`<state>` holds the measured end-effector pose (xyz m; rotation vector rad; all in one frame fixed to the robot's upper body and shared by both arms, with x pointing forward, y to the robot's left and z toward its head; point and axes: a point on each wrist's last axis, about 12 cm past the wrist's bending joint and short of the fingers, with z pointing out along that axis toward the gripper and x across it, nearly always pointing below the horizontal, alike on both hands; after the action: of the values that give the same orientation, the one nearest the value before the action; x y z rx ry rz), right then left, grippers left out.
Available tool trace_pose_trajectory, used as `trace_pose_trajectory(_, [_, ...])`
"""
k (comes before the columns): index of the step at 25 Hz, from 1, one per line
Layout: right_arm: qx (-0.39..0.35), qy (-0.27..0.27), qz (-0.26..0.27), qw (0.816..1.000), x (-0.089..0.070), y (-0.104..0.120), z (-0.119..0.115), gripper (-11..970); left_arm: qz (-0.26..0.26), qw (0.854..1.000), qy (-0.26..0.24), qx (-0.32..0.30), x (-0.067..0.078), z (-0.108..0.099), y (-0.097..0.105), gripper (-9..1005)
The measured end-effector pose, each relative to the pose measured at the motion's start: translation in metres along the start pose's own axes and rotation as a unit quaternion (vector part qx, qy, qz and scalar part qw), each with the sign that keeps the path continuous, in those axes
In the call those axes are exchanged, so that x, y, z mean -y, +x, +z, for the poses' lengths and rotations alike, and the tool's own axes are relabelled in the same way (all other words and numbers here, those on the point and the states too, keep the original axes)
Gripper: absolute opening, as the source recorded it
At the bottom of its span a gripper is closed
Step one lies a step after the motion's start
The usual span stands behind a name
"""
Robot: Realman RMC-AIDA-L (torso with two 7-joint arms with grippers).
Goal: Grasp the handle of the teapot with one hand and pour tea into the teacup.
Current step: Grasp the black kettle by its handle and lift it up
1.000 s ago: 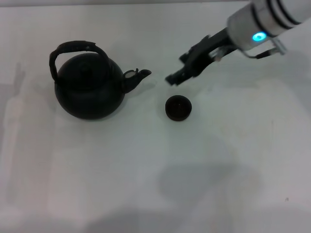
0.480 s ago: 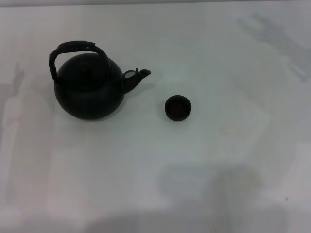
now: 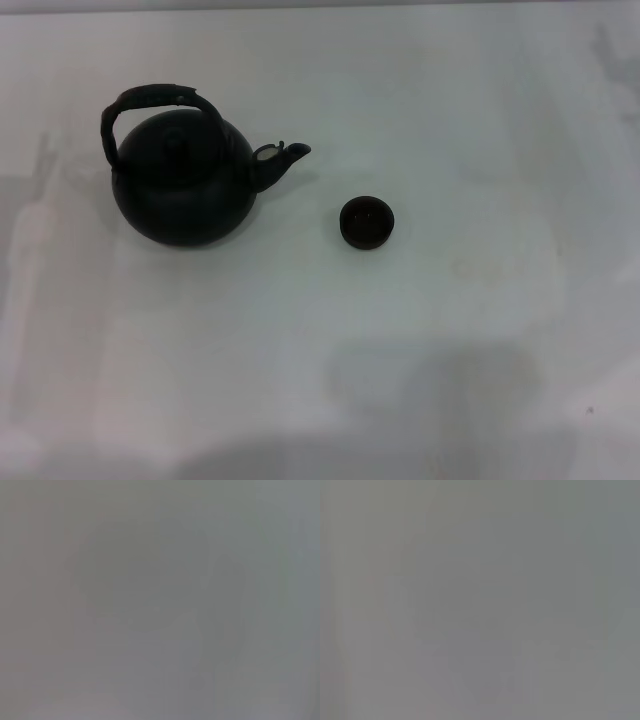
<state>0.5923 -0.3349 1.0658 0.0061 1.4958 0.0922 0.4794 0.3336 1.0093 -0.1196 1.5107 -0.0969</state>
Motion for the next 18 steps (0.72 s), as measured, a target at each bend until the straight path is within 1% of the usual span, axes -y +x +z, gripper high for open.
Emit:
trace_pose_trajectory(3, [-0.018,0.016,-0.038,0.999,-0.007,0.004,0.008,826,0.008,1.000,0.009,0.008,0.000,-0.006,-0.001,889])
trace_pose_trajectory(6, [-0.038,0.021,-0.041,0.998,-0.009,0.005,0.015,826,0.025,0.999,0.025,0.009,0.002,-0.015,0.001,889])
trace_pose_trajectory(8, [-0.037,0.027,-0.037,0.998,-0.008,0.004,0.017,826,0.032,0.999,0.034,0.005,0.003,-0.024,0.003,889])
trace_pose_trajectory(11, [-0.031,0.035,-0.031,0.998,-0.005,0.001,0.018,826,0.036,0.999,0.040,0.005,0.000,-0.043,0.005,888])
trace_pose_trajectory(12, [-0.029,0.038,-0.030,0.998,-0.004,0.001,0.018,826,0.036,0.999,0.036,0.009,-0.003,-0.055,0.005,888])
trace_pose_trajectory(15, [-0.028,0.045,-0.026,0.998,0.000,0.000,0.018,826,0.034,0.999,0.033,0.016,-0.006,-0.073,0.005,887])
trace_pose_trajectory(16, [-0.027,0.046,-0.026,0.998,0.000,-0.001,0.019,826,0.034,0.998,0.038,0.020,-0.005,-0.080,0.004,887])
trace_pose_trajectory(18, [-0.025,0.049,-0.028,0.998,0.002,-0.002,0.019,826,0.036,0.998,0.055,0.021,-0.003,-0.088,0.004,887])
